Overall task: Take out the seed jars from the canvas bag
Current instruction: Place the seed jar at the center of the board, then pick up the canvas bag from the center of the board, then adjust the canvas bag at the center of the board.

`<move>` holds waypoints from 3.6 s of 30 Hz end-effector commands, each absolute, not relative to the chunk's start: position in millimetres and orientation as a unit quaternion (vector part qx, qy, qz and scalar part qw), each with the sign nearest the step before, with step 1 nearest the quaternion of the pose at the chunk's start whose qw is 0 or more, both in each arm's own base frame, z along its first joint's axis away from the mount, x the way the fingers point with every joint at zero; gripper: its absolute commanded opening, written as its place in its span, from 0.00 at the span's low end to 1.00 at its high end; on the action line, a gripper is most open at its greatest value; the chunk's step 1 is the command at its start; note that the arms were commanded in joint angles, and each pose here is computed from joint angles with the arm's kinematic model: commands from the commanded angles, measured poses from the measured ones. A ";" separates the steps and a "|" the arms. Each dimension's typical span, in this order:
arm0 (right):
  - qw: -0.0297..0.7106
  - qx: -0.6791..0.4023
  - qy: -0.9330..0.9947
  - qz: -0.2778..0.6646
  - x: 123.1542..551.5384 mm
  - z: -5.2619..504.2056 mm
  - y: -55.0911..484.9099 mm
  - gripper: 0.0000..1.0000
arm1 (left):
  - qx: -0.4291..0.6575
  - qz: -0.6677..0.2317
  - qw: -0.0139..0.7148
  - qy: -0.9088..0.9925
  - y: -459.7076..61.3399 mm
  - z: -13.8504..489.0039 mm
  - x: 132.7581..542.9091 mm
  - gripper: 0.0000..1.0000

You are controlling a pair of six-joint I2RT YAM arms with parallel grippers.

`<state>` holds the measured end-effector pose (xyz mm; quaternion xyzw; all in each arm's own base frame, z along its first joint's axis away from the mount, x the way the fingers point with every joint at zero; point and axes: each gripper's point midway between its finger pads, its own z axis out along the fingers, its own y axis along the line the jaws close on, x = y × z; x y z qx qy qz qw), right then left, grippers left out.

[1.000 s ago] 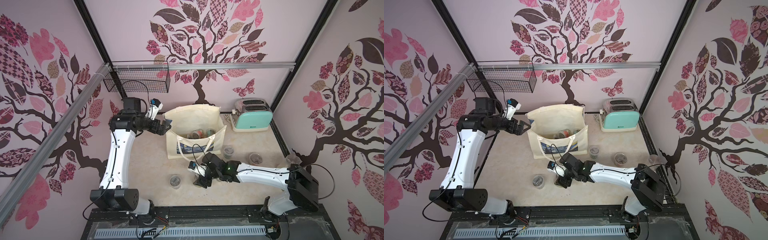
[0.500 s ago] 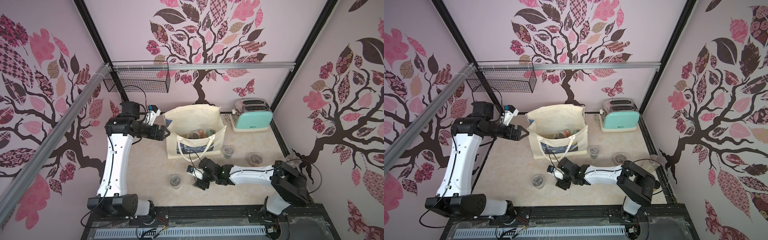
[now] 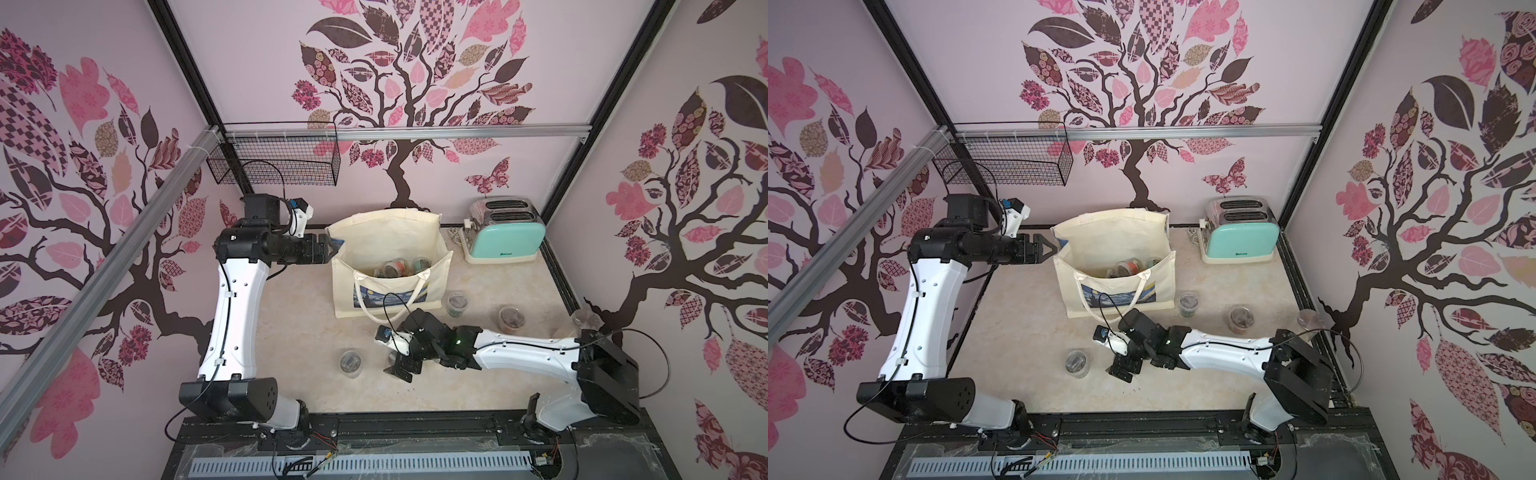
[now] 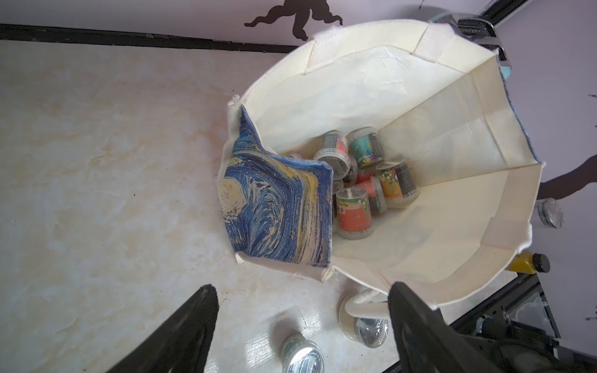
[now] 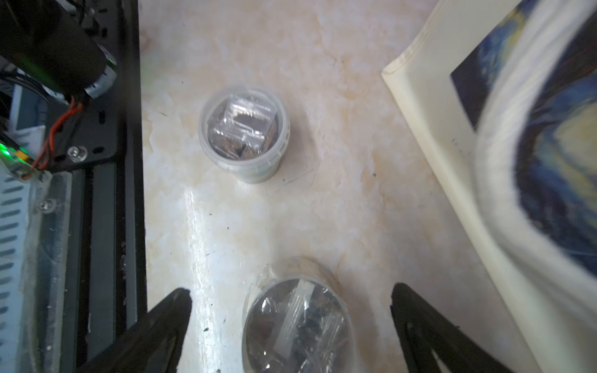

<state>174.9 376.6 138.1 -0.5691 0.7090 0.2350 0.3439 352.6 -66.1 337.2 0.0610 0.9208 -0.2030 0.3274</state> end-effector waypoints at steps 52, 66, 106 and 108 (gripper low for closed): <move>0.467 -0.565 0.623 0.274 219.6 325.5 429.0 0.75 | 0.104 -0.323 0.384 0.859 -122.8 339.0 463.6 0.00; 0.506 -0.312 0.755 0.275 307.5 367.8 400.3 0.79 | 0.206 -0.318 0.448 0.809 -145.2 382.9 438.0 0.00; 0.448 -0.150 0.872 0.131 337.5 236.8 378.4 0.81 | 0.271 -0.315 0.396 0.819 -142.6 327.1 370.5 0.00; 0.445 -0.153 0.874 0.119 346.4 230.7 370.3 0.83 | 0.270 -0.315 0.394 0.820 -141.9 324.5 369.3 0.00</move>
